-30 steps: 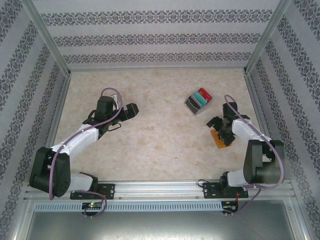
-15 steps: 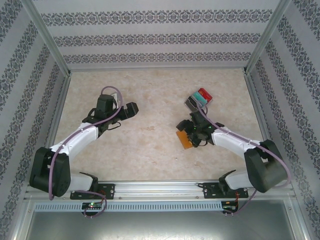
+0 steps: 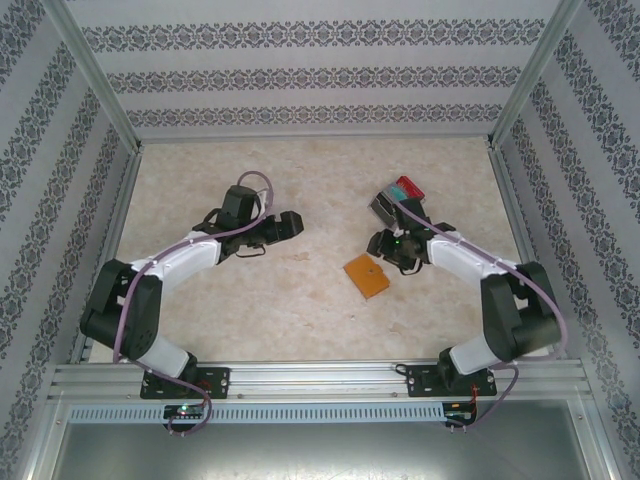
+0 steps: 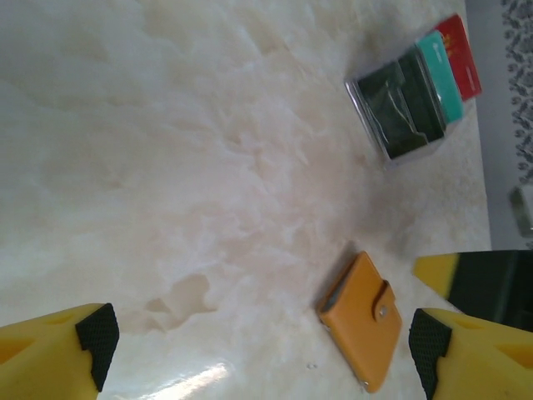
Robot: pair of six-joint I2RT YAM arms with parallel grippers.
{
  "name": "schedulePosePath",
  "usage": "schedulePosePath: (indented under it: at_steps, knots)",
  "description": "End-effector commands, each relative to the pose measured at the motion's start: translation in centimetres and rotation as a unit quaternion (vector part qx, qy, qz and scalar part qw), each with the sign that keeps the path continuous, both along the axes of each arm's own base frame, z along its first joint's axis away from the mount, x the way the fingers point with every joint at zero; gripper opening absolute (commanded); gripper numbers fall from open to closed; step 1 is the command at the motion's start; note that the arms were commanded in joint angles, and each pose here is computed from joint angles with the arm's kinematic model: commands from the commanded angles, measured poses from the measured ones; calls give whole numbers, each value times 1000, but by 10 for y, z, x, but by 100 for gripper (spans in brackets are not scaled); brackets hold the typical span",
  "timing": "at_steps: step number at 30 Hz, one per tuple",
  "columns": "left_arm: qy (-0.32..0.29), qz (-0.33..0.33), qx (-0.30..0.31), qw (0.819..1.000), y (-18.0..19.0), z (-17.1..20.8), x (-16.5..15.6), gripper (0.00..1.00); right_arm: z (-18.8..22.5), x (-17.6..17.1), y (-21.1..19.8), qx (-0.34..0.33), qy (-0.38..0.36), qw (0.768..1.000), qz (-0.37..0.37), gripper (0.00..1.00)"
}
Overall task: Put the credit cards into the card holder
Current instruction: Rotate the card holder at the bottom-center of the table, then pick up the card holder at the bottom-center of the table.
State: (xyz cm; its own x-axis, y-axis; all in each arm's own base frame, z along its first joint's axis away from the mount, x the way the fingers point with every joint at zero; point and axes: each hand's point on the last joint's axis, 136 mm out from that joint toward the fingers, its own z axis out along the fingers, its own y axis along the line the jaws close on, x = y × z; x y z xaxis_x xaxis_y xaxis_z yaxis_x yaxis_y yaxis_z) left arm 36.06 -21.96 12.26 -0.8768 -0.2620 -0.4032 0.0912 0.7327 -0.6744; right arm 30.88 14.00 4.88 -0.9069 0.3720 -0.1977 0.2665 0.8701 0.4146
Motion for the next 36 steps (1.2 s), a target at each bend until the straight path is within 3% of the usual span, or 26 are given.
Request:
schedulePosePath:
  at_steps: [1,11,14,18,21,23,26,29,33,36]
  knots:
    - [3,-25,-51,998,-29,14,-1,90,-14,-9,13,10,25,999,34,49]
    - [91,-27,-67,993,-54,-19,-15,83,-24,-56,60,63,72,995,10,44]
    - [111,-19,-111,987,-65,-20,-16,79,-21,-70,68,71,82,994,19,43]
    - [139,-25,-104,985,-79,-27,-30,75,-19,-76,40,-3,61,998,16,43]
    - [152,-24,-82,985,-90,-36,-45,71,-11,-74,29,-22,43,998,31,37]
    - [162,-19,-71,984,-91,-43,-52,69,-2,-71,36,10,25,999,46,29]
    - [175,-21,-74,982,-94,-49,-59,68,8,-72,52,68,9,996,61,30]
    - [190,-23,-65,979,-93,-60,-67,66,8,-77,60,76,15,995,70,20]
    - [200,-32,-53,978,-92,-68,-73,61,1,-82,70,86,31,992,83,18]
    - [199,-35,-48,978,-93,-72,-72,58,-3,-82,74,99,38,991,77,10]
